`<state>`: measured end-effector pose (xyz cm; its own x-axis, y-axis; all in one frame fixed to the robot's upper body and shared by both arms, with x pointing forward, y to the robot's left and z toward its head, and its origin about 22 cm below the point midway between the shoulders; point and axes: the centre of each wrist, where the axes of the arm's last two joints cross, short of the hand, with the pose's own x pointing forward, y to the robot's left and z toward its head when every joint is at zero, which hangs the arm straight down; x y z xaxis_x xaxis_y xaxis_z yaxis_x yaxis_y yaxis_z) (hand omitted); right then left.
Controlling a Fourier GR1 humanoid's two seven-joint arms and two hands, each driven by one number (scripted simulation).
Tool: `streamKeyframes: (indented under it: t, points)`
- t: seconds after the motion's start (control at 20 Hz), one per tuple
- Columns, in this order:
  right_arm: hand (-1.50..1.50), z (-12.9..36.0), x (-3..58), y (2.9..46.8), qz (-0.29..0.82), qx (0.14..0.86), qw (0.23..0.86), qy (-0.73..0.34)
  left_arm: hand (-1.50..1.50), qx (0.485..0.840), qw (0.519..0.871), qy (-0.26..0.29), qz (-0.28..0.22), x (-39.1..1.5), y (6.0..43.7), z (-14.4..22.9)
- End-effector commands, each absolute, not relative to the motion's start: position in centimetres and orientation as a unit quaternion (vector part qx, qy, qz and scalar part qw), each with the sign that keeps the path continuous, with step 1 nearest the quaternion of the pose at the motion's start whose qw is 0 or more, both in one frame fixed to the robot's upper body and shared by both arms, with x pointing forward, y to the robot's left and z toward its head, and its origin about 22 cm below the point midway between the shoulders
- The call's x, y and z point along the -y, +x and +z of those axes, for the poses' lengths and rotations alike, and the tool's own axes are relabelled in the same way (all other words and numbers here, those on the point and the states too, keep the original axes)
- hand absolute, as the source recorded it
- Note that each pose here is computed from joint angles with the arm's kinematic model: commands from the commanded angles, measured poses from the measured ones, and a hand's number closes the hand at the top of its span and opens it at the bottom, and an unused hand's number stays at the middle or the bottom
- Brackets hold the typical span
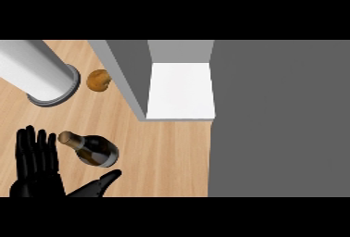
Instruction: Pick up the wine, place it into the cabinet and close the cabinet
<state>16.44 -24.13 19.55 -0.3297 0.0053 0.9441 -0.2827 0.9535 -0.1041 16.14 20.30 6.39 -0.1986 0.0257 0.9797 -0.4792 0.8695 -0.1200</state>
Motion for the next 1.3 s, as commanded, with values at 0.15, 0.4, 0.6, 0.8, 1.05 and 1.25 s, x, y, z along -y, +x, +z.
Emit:
streamKeyframes:
  t: [0.15, 0.4, 0.6, 0.8, 1.05, 1.25]
  points:
    - [-1.5, 21.5, 23.3, 12.6, 0.125, 0.82, 0.546, 0.118, -1.5, 0.738, 0.619, 0.157, 0.217, -23.1, 15.7, 1.8]
    - [-1.5, 21.5, 23.6, 12.4, 0.124, 0.818, 0.55, 0.114, -1.5, 0.743, 0.615, 0.147, 0.222, -24.4, 17.7, 0.8]
    - [-1.5, 22.4, 23.8, 12.9, 0.135, 0.814, 0.552, 0.123, -1.5, 0.735, 0.626, 0.149, 0.214, -23.3, 18.1, -1.7]
    - [-1.5, 22.1, 23.7, 13.3, 0.126, 0.819, 0.547, 0.117, -1.5, 0.736, 0.631, 0.133, 0.204, -25.6, 17.6, -3.2]
    - [-1.5, 22.6, 24.5, 12.5, 0.128, 0.82, 0.547, 0.111, -1.5, 0.741, 0.624, 0.132, 0.21, -25.5, 17.2, -4.8]
    - [-1.5, 20.5, 23.0, 13.6, 0.116, 0.824, 0.543, 0.111, -1.5, 0.739, 0.629, 0.123, 0.209, -24.7, 17.1, -7.2]
